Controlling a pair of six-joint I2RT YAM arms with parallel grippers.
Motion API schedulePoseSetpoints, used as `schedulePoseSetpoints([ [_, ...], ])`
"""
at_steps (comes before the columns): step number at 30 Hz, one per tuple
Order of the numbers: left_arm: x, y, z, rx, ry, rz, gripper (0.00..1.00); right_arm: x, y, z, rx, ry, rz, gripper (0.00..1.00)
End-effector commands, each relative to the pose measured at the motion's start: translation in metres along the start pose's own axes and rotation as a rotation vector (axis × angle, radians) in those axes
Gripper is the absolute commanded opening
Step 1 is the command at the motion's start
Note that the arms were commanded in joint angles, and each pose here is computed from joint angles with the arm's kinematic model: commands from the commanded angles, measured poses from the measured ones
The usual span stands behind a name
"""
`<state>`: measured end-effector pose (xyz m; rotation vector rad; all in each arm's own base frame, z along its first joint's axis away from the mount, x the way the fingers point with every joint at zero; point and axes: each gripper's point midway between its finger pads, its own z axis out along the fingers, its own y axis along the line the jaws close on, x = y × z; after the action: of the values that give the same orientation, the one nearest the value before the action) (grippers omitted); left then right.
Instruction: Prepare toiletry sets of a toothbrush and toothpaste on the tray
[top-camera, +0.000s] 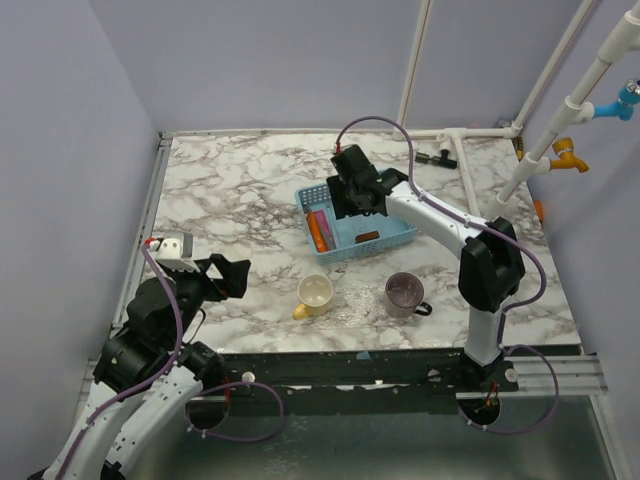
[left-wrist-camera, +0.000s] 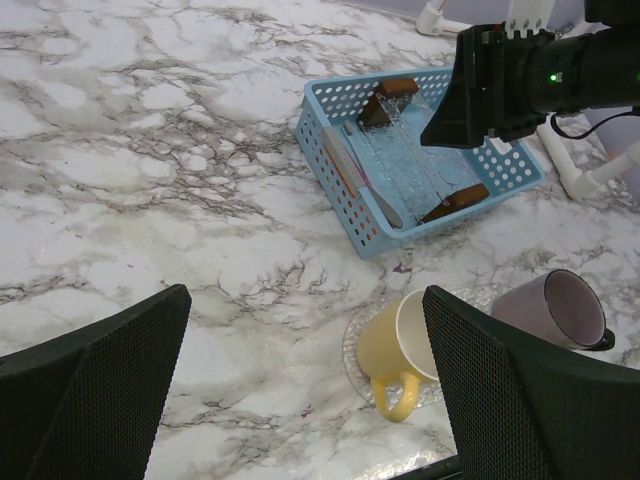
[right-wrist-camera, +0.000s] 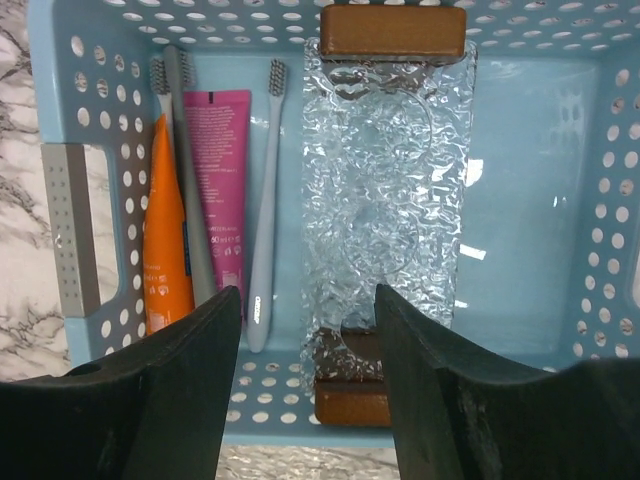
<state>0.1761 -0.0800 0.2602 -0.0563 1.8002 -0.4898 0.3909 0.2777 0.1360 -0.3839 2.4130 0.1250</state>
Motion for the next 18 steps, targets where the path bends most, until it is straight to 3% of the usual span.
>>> schedulePoseSetpoints([
  [1, 0.000, 0.003, 0.003, -0.021, 0.000, 0.007, 0.99, -0.010, 0.004, 0.014, -0.037, -0.009, -0.005, 0.59],
  [18, 0.001, 0.005, 0.004, -0.032, 0.007, 0.011, 0.99, 0.003, 0.000, 0.051, -0.024, 0.054, 0.006, 0.55],
])
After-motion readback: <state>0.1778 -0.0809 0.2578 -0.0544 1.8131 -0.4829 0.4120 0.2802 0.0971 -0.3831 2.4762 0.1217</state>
